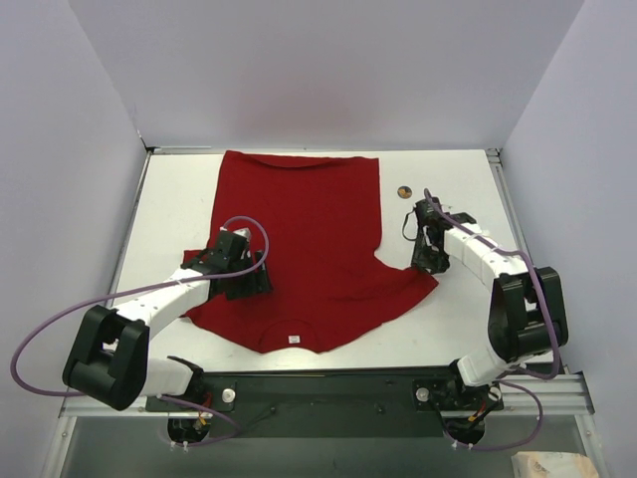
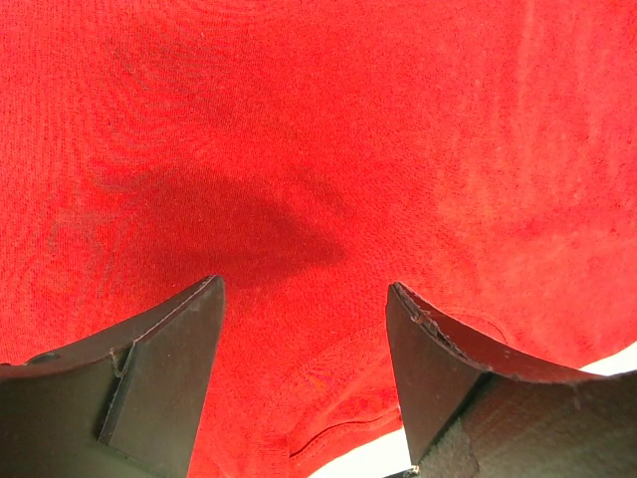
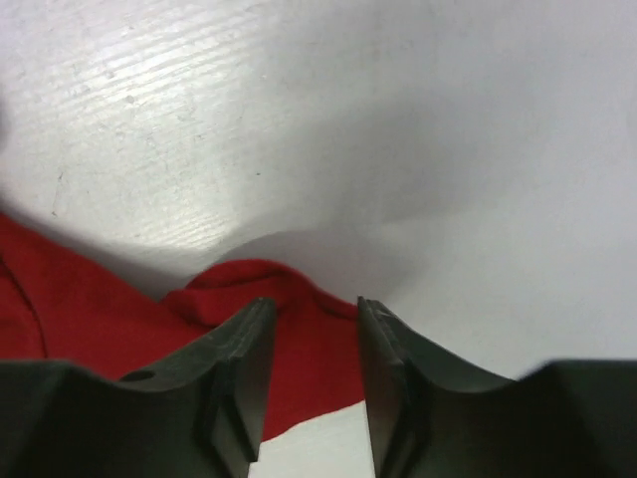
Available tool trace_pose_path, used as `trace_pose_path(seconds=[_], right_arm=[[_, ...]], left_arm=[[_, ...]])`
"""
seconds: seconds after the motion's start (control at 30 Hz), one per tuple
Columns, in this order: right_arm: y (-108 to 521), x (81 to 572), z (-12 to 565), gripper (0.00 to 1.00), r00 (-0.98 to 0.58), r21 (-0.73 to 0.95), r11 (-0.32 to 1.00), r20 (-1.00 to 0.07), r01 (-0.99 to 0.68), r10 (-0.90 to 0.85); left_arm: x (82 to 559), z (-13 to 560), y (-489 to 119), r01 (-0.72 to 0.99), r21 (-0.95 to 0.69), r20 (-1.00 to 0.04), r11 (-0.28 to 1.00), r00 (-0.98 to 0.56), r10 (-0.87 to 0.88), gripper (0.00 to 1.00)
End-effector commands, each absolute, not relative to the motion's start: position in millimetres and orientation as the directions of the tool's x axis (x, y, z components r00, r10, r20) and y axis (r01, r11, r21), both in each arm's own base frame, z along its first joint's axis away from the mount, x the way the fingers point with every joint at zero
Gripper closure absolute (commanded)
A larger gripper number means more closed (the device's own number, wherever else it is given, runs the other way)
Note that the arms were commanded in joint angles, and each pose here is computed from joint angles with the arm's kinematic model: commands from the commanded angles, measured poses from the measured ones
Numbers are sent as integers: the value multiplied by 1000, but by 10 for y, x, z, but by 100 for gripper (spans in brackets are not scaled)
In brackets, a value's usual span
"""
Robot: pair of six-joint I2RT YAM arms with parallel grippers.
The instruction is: Pin the brooch onto the clothing
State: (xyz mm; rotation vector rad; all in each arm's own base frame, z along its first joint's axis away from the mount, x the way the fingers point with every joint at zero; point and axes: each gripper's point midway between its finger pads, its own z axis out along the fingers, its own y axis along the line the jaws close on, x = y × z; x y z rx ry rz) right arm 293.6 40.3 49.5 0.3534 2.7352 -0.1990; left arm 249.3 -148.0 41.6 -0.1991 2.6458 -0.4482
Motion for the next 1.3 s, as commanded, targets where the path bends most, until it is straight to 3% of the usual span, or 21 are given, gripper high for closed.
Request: trace_pose_path(seconds=[0.0, 0.07, 0.17, 0.27, 0.37, 0.4, 0.47, 0.5, 0.53, 0.63, 0.67, 0.7, 1.27], right_arm=[[406, 3033, 817, 50, -868, -169, 961, -483, 220, 114], [548, 3029, 936, 39, -851, -191, 966, -522, 175, 51], [812, 3023, 1092, 34, -823, -156, 981, -567, 114, 5], [1177, 2969, 1123, 35, -820, -74, 997, -571, 14, -31], [1476, 2908, 1042, 42, -835, -4, 998, -548, -55, -48], [1598, 2865, 984, 49, -843, 11, 996, -533, -90, -70], [1754, 2817, 907, 65, -853, 45, 992, -516, -121, -81], [1851, 2765, 830, 82, -863, 54, 988, -495, -143, -98], [1908, 2748, 787, 88, -869, 65, 987, -485, -149, -99], [2043, 2654, 595, 100, -896, 87, 982, -429, -167, -115], [2052, 2642, 548, 100, -901, 84, 983, -417, -164, -115], [2057, 2611, 457, 100, -912, 77, 984, -391, -162, -120], [1684, 2321, -55, 100, -968, -14, 995, -230, -99, -100]], left_arm=[[2609, 655, -1577, -17, -379, -464, 925, -861, -206, 24], [2639, 754, -1569, -7, -385, -495, 923, -842, -213, 24], [2676, 876, -1541, -3, -384, -531, 923, -817, -223, 25], [2701, 926, -1468, -23, -359, -550, 933, -802, -232, 25], [2729, 910, -1367, -56, -315, -553, 947, -800, -232, 28], [2733, 903, -1347, -66, -309, -550, 949, -802, -235, 29], [2722, 843, -1301, -90, -292, -534, 952, -811, -240, 39], [2720, 822, -1285, -96, -287, -530, 953, -813, -241, 42], [2701, 785, -1274, -101, -281, -522, 954, -818, -240, 48], [2682, 715, -1244, -121, -274, -504, 954, -827, -249, 71], [2661, 663, -1228, -132, -268, -492, 954, -833, -253, 92], [2655, 644, -1216, -140, -265, -488, 954, -834, -258, 100], [2275, 102, -1205, -212, -259, -336, 942, -895, -294, 100]])
